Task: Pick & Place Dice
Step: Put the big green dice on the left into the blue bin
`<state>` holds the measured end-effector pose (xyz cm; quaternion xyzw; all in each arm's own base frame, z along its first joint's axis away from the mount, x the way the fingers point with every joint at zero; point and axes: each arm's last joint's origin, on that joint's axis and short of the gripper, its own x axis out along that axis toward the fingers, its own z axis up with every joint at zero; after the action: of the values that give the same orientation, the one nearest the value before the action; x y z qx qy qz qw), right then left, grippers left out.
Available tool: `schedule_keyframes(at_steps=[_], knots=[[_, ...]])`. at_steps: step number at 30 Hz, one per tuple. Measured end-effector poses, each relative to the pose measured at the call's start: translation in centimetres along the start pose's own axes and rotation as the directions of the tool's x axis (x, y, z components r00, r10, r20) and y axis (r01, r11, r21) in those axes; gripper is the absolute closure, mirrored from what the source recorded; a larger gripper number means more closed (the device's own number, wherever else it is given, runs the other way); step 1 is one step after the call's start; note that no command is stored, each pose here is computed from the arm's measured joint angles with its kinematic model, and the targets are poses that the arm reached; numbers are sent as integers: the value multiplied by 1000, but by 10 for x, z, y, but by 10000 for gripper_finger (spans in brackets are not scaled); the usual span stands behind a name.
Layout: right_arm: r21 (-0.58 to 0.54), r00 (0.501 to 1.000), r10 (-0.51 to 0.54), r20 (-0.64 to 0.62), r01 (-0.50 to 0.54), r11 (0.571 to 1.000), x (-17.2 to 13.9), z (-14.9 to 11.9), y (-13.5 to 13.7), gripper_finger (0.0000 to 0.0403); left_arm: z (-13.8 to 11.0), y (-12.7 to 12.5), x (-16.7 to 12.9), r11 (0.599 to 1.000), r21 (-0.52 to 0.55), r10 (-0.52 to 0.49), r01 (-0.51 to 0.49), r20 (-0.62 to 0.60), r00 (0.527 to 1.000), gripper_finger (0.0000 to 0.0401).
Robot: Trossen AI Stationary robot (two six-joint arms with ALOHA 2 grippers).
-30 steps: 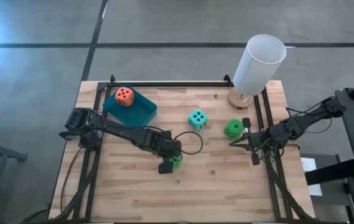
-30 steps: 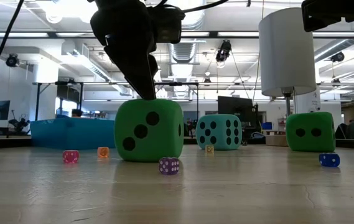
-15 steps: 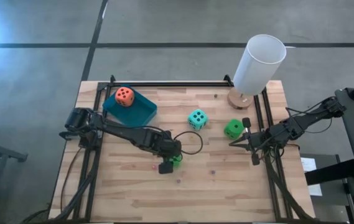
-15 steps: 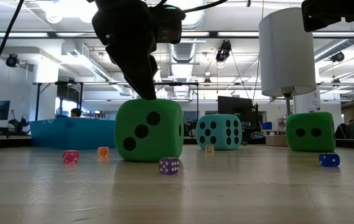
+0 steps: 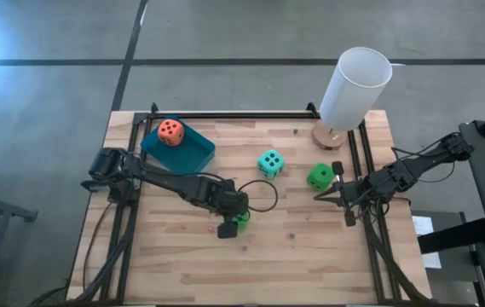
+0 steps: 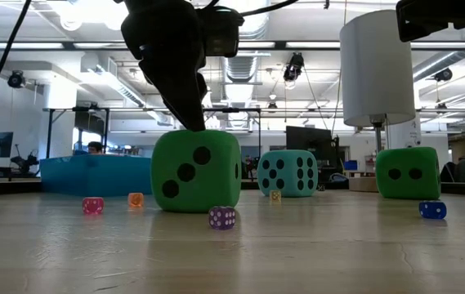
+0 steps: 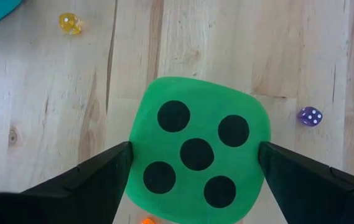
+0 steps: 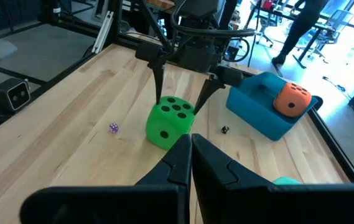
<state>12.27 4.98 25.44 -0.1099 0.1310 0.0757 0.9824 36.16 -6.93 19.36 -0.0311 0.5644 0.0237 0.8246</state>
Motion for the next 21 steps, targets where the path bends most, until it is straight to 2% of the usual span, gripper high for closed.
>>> schedule_keyframes(at_steps=[7, 12, 21], knots=[[0, 1000, 0, 0, 0, 1000, 0, 0, 0, 394, 2, 0, -2, 1000, 0, -2, 2, 9, 1000, 39], [0, 1000, 0, 0, 0, 1000, 0, 0, 0, 394, 3, 0, -2, 999, 52, -3, 2, 15, 1000, 23], [0, 1000, 0, 0, 0, 1000, 0, 0, 0, 394, 3, 0, -8, 997, 77, -1, -1, 26, 1000, 2]])
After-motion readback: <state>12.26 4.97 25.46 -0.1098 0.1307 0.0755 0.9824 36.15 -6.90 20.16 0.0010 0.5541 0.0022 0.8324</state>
